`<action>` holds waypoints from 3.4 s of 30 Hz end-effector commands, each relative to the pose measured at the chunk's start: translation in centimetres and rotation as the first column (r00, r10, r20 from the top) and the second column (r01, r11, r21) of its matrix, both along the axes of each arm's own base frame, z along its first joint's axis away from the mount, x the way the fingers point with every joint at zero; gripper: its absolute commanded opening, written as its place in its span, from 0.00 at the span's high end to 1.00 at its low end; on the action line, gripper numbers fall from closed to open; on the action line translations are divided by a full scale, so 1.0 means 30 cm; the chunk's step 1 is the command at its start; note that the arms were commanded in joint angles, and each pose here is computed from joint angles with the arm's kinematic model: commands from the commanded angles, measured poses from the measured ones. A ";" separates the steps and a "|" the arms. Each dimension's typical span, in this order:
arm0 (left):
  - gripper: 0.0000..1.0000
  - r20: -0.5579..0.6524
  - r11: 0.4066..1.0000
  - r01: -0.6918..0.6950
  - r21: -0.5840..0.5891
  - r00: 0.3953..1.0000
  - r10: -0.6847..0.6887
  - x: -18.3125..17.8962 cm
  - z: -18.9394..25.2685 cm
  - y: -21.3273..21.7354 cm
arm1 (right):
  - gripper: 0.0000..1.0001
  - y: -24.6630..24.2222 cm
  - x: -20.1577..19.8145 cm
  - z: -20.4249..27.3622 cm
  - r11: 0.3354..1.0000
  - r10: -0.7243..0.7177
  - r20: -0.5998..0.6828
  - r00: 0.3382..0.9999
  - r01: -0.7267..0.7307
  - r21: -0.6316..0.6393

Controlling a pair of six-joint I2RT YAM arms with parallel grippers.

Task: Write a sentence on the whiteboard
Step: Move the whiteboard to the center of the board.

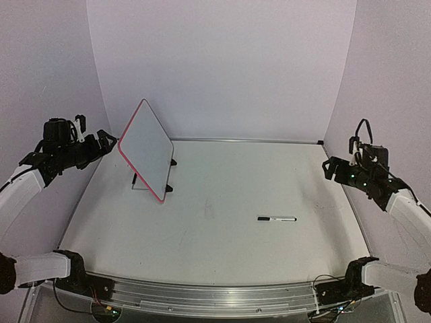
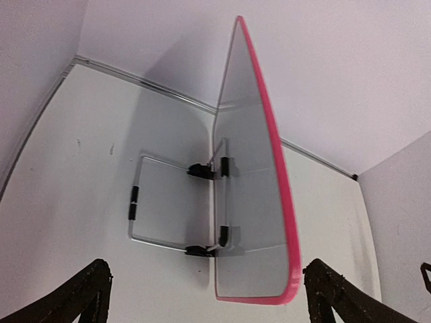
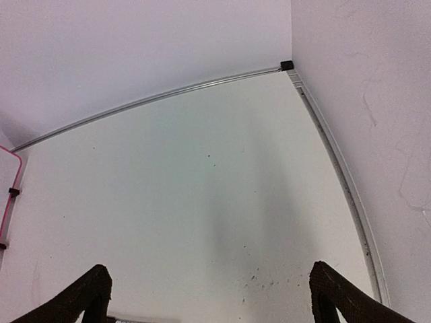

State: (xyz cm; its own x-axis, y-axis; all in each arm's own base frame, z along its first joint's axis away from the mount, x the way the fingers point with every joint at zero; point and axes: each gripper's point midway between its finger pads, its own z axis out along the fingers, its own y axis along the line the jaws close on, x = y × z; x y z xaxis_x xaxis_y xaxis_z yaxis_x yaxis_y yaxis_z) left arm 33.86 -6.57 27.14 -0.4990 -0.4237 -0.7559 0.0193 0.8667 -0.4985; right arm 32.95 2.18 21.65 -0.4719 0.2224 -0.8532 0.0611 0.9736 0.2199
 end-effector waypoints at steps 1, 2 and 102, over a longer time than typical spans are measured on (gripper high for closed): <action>0.00 0.077 0.988 0.147 -0.040 0.987 -0.143 0.021 0.089 -0.117 | 0.02 0.113 0.006 0.053 0.990 0.136 0.021 0.991 -0.136 0.033; 0.00 0.071 0.990 0.136 -0.045 0.989 -0.132 0.027 0.079 -0.114 | 0.02 0.132 0.006 0.051 0.988 0.150 0.020 0.988 -0.151 0.031; 1.00 -0.427 0.670 0.741 0.045 0.621 -0.658 0.362 -0.839 -0.603 | 0.12 1.158 -0.186 -0.244 0.610 0.782 -0.093 0.617 -0.787 -0.095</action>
